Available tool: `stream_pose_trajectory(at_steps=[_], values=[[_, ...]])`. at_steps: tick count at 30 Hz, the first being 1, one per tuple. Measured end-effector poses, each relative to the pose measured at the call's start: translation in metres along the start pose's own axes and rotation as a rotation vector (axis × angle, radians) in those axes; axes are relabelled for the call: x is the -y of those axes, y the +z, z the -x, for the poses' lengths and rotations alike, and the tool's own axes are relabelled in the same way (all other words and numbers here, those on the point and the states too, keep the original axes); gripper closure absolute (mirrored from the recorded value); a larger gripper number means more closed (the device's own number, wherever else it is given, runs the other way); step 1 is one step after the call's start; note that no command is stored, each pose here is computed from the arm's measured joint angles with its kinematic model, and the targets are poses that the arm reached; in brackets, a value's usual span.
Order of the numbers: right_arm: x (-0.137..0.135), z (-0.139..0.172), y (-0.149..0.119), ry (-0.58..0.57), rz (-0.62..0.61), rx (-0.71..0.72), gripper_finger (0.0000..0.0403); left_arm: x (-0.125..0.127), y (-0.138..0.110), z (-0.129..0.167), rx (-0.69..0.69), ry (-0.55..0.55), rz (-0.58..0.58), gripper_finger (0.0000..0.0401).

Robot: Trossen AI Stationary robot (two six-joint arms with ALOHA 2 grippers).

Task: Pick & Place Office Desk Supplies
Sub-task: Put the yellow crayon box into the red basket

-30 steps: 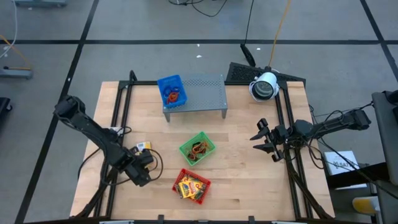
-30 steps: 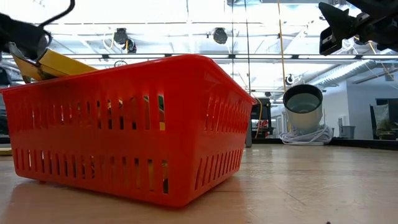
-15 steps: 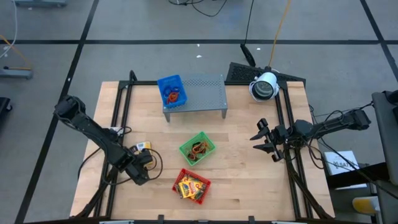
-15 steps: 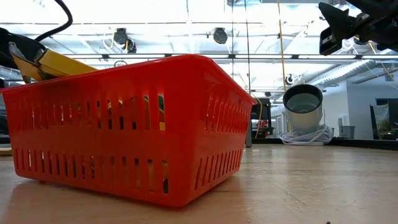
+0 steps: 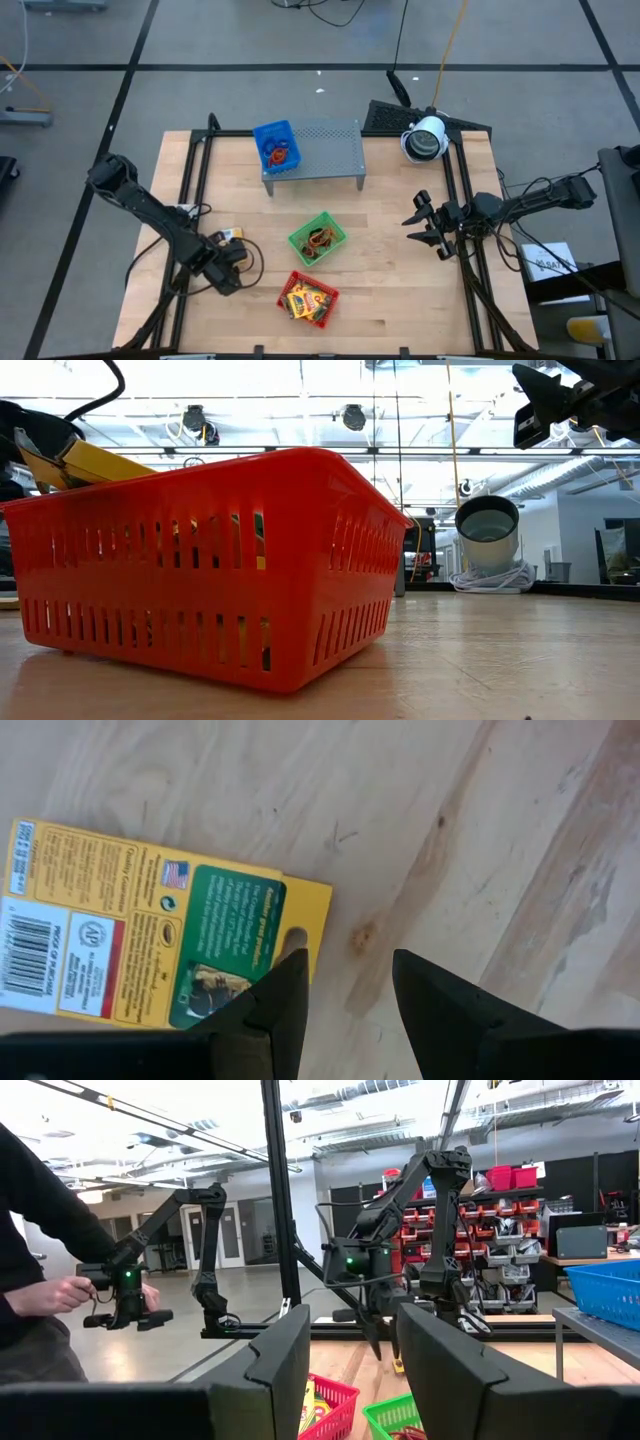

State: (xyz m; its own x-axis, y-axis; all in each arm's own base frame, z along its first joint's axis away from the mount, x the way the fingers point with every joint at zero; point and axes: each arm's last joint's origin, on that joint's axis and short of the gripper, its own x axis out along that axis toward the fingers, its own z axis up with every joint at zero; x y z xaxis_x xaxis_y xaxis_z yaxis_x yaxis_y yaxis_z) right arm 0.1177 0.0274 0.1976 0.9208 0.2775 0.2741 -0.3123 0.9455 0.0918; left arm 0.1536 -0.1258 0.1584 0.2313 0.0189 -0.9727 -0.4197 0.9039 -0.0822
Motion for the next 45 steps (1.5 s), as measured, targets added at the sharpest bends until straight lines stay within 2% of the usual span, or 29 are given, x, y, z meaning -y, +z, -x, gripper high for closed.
stream_pose_trajectory(at_steps=[22,33,45], values=[[0.000,0.000,0.000,0.000,0.000,0.000,0.0261,-0.010,-0.005,-0.016,-0.035,-0.020,0.035,0.0247],[0.000,0.000,0.000,0.000,0.000,0.000,0.0261,-0.010,-0.005,-0.016,-0.043,-0.021,-0.024,0.0247],[0.000,0.000,0.000,0.000,0.000,0.000,0.0261,-0.011,-0.003,-0.016,0.032,0.015,-0.055,0.0247]])
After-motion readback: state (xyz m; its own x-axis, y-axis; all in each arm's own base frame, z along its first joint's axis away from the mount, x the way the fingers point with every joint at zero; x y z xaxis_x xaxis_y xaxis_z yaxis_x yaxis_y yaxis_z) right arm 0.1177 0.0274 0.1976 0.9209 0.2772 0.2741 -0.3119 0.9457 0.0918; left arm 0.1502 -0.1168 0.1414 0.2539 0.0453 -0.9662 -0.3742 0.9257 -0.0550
